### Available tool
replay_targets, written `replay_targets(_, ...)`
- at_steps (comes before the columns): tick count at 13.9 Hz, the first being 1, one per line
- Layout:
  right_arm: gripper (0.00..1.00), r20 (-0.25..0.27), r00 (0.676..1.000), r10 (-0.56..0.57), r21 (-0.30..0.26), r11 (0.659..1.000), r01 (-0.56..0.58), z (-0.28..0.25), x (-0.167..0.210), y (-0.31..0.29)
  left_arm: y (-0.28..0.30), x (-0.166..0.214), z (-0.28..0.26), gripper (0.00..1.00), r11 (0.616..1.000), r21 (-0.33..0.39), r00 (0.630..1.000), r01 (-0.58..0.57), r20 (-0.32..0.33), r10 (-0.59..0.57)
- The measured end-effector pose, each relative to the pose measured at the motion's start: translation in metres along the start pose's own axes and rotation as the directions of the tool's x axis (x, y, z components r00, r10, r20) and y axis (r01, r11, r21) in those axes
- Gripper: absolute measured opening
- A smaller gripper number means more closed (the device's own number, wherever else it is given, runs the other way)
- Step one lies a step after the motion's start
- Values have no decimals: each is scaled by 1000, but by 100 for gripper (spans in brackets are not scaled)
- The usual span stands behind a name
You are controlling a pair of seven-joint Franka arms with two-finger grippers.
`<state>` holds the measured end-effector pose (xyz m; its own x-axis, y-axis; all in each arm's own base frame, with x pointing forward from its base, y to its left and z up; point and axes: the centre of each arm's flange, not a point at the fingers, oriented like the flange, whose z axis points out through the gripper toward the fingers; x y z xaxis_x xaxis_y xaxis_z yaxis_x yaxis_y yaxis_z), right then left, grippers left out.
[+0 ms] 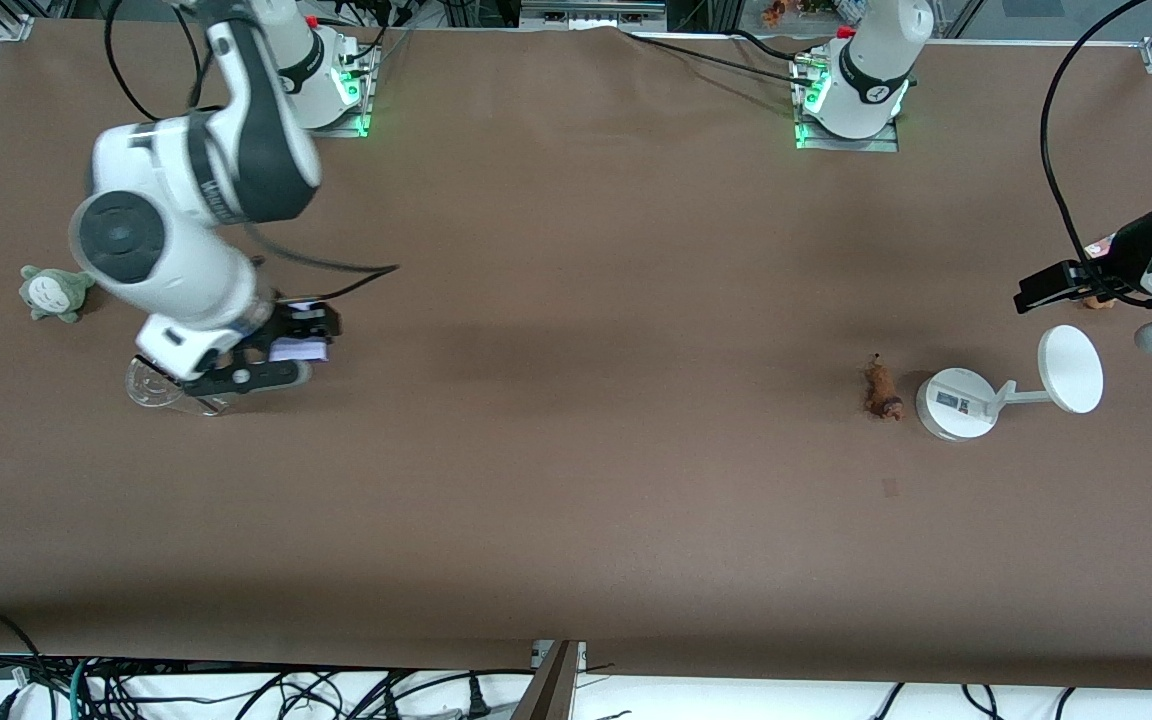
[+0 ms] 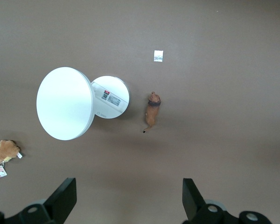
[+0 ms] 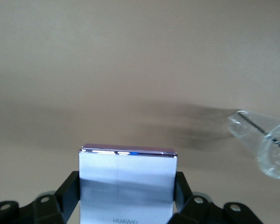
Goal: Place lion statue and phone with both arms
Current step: 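Carry the phone with the right gripper toward the clear cup, then lower the phone onto the table beside the cup with the right gripper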
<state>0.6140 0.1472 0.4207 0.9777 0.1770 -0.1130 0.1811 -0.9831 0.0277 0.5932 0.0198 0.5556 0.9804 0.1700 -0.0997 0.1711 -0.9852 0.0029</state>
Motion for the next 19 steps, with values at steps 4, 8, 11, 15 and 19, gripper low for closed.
replay_targets(4,84,35,999,-22,72,997,20,24,-9,69,0,0,0,100,1000,0,1000,0,0,0)
replay_targets(8,84,19,999,-28,71,997,27,60,-8,101,0,0,0,100,1000,0,1000,0,0,0)
replay_targets(11,84,11,1000,-21,37,999,21,95,-4,103,0,0,0,100,1000,0,1000,0,0,0)
replay_targets(15,84,0,1000,-14,2,1000,14,128,7,103,0,0,0,100,1000,0,1000,0,0,0)
replay_targets(19,84,-24,1000,-19,29,999,20,164,17,99,0,0,0,100,1000,0,1000,0,0,0)
